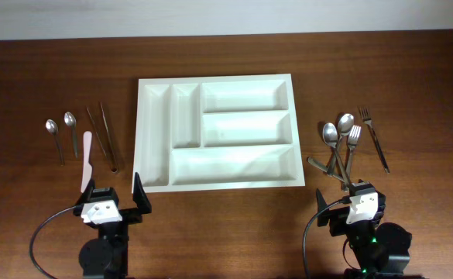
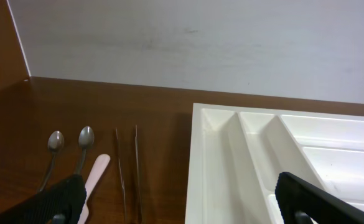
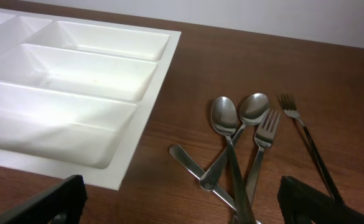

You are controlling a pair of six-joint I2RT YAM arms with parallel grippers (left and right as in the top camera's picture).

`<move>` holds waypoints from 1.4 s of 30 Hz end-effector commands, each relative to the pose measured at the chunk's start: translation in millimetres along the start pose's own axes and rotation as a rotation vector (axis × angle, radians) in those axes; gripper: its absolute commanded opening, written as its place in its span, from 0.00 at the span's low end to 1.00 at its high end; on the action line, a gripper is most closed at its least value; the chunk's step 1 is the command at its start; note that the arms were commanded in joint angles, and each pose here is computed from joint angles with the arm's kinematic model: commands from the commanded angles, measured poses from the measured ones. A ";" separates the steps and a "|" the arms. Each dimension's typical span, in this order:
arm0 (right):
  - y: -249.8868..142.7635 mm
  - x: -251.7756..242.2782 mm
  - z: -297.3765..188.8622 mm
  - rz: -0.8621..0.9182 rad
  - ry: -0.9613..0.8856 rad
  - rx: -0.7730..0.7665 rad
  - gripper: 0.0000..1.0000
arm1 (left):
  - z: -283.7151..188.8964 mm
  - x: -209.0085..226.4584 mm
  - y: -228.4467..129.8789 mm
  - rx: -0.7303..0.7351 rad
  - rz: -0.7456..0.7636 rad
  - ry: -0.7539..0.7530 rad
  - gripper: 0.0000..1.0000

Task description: Pack container

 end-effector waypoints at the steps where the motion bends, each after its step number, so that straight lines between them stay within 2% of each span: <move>1: -1.3 -0.2 0.4 0.010 -0.002 -0.005 0.99 | -0.1 0.2 -1.3 -0.005 0.009 0.002 0.99; 37: -1.3 -0.2 0.4 0.010 -0.003 -0.005 0.99 | -0.1 0.2 -1.3 -0.005 0.009 0.002 0.99; 40: 5.6 -1.7 0.2 0.007 -0.008 -0.048 0.99 | -0.1 0.2 -1.3 -0.005 0.009 0.002 0.99; 42: 11.8 8.3 -0.7 0.114 0.110 -0.095 0.99 | -0.1 0.2 -1.3 -0.005 0.009 0.002 0.99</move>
Point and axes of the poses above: each gripper's point midway between its finger pads, its own z axis out along the fingers, its own x axis along the line the jaws close on, y = z × x, the point moved 8 cm from there along -z, back along the fingers, and after that the axes turned 9 degrees about -z, right-handed, at the moved point
